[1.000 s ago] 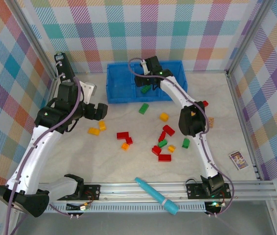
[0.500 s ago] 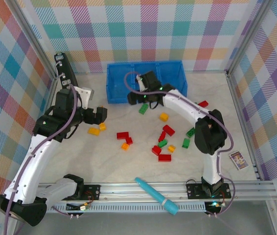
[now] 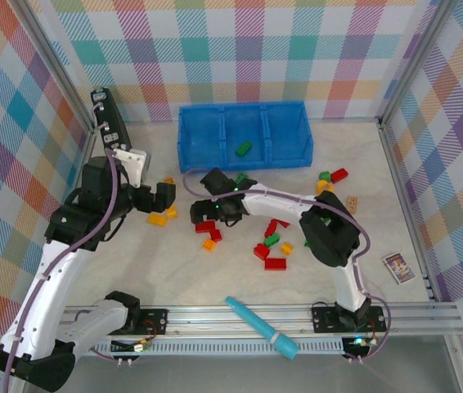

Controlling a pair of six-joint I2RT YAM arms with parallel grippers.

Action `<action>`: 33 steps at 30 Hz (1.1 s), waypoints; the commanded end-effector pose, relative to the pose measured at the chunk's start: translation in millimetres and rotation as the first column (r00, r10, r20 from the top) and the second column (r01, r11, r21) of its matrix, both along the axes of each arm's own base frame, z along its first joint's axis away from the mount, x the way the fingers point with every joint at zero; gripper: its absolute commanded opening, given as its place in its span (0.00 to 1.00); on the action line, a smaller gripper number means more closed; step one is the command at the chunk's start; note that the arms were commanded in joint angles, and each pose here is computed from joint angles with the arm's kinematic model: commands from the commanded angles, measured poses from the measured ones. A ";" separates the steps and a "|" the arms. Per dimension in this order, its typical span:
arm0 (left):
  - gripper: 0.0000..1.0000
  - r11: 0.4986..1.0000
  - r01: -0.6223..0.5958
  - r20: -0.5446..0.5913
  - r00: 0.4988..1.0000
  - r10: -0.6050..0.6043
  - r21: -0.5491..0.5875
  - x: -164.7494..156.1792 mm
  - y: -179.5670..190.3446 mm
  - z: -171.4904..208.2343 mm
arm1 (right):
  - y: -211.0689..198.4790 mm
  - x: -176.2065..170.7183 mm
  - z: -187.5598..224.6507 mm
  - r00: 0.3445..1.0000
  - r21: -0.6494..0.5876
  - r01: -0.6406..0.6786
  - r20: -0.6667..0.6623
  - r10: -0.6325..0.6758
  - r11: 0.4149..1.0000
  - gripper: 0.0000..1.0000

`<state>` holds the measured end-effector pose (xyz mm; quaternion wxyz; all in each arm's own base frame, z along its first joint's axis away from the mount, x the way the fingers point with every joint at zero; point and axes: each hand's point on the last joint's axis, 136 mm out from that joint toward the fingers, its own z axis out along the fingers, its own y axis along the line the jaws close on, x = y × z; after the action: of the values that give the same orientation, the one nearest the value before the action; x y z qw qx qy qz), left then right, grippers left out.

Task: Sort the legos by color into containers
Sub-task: Pick up the lego from the center of the table.

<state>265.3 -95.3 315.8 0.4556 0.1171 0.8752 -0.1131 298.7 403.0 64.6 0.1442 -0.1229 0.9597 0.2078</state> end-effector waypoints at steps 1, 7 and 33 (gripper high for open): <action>1.00 1.000 0.018 0.026 0.999 -0.018 -0.004 -3.1 -1.2 2.8 | 15.1 -5.0 -7.9 0.999 0.003 0.012 -0.034 -0.012 1.000 0.99; 1.00 1.000 0.016 0.029 0.999 -0.016 -0.004 -6.9 0.5 2.8 | 11.9 -3.1 -35.4 0.999 -0.131 0.023 -0.030 -0.027 0.991 0.99; 1.00 1.000 -0.021 0.034 0.999 0.022 -0.013 -16.6 8.6 8.7 | -14.8 10.1 -62.3 0.999 -0.367 0.008 0.034 0.005 0.930 0.61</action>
<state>251.5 -88.8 325.8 0.4776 0.1128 0.8640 -0.1127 306.8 409.0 24.7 0.1508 -0.1442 0.9759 0.0643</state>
